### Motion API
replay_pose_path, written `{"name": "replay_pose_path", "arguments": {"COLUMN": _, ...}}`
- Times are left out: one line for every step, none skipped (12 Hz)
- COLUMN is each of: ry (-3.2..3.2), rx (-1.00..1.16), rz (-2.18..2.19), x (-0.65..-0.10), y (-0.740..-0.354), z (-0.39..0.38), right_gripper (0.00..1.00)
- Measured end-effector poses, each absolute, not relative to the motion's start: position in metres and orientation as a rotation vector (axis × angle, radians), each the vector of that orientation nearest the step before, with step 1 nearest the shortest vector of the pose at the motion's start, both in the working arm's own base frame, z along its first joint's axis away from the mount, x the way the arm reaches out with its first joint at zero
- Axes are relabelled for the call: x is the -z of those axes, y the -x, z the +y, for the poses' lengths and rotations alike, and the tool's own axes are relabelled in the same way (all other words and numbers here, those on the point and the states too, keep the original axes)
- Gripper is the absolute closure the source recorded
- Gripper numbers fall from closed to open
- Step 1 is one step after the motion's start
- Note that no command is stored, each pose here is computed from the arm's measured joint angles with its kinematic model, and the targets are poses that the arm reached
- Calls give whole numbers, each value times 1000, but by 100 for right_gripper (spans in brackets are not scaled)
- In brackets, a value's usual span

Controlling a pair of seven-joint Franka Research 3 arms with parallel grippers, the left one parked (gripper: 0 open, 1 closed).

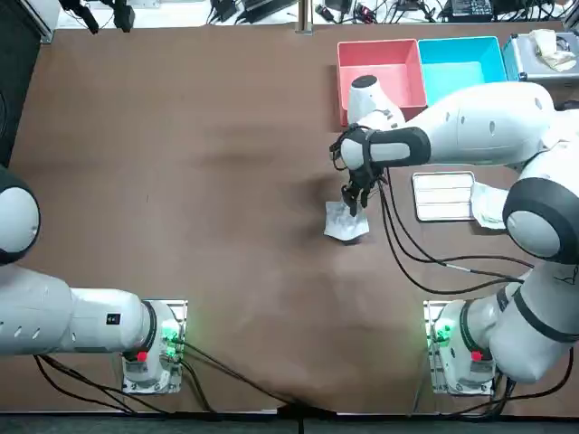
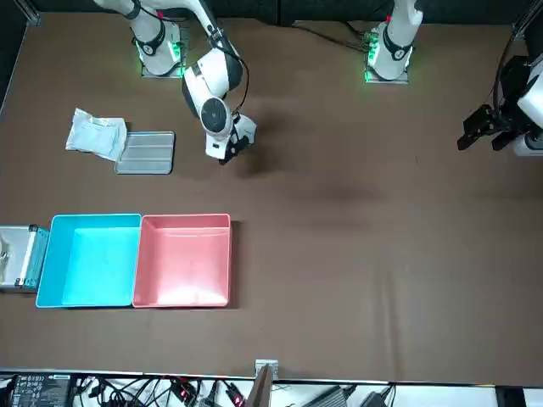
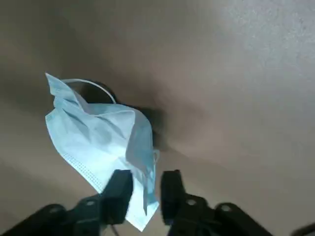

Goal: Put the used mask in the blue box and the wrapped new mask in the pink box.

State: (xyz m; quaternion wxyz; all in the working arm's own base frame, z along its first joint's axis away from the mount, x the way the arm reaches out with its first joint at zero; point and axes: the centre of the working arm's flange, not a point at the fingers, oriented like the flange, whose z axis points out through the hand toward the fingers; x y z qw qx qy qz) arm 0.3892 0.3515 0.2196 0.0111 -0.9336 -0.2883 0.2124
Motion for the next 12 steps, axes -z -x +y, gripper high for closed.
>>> {"name": "replay_pose_path", "arguments": {"ry": 2914, "rx": -667, "rz": -898, "x": -218, "y": -389, "z": 351, "right_gripper": 66}}
{"name": "replay_pose_path", "arguments": {"ry": 2916, "rx": -670, "rz": -893, "x": -217, "y": -390, "z": 350, "right_gripper": 80}}
{"name": "replay_pose_path", "arguments": {"ry": 2919, "rx": -670, "rz": -885, "x": -217, "y": -391, "z": 349, "right_gripper": 83}}
{"name": "replay_pose_path", "arguments": {"ry": 2930, "rx": -670, "rz": -859, "x": -218, "y": -393, "z": 348, "right_gripper": 85}}
{"name": "replay_pose_path", "arguments": {"ry": 2950, "rx": -673, "rz": -804, "x": -223, "y": -398, "z": 347, "right_gripper": 95}}
{"name": "replay_pose_path", "arguments": {"ry": 2974, "rx": -686, "rz": -726, "x": -233, "y": -407, "z": 345, "right_gripper": 98}}
{"name": "replay_pose_path", "arguments": {"ry": 2993, "rx": -706, "rz": -641, "x": -249, "y": -421, "z": 341, "right_gripper": 98}}
{"name": "replay_pose_path", "arguments": {"ry": 3001, "rx": -718, "rz": -559, "x": -271, "y": -441, "z": 333, "right_gripper": 98}}
{"name": "replay_pose_path", "arguments": {"ry": 2998, "rx": -720, "rz": -487, "x": -299, "y": -466, "z": 319, "right_gripper": 98}}
{"name": "replay_pose_path", "arguments": {"ry": 2990, "rx": -716, "rz": -418, "x": -330, "y": -492, "z": 300, "right_gripper": 98}}
{"name": "replay_pose_path", "arguments": {"ry": 2973, "rx": -668, "rz": -274, "x": -390, "y": -540, "z": 247, "right_gripper": 98}}
{"name": "replay_pose_path", "arguments": {"ry": 2968, "rx": -623, "rz": -198, "x": -414, "y": -559, "z": 217, "right_gripper": 98}}
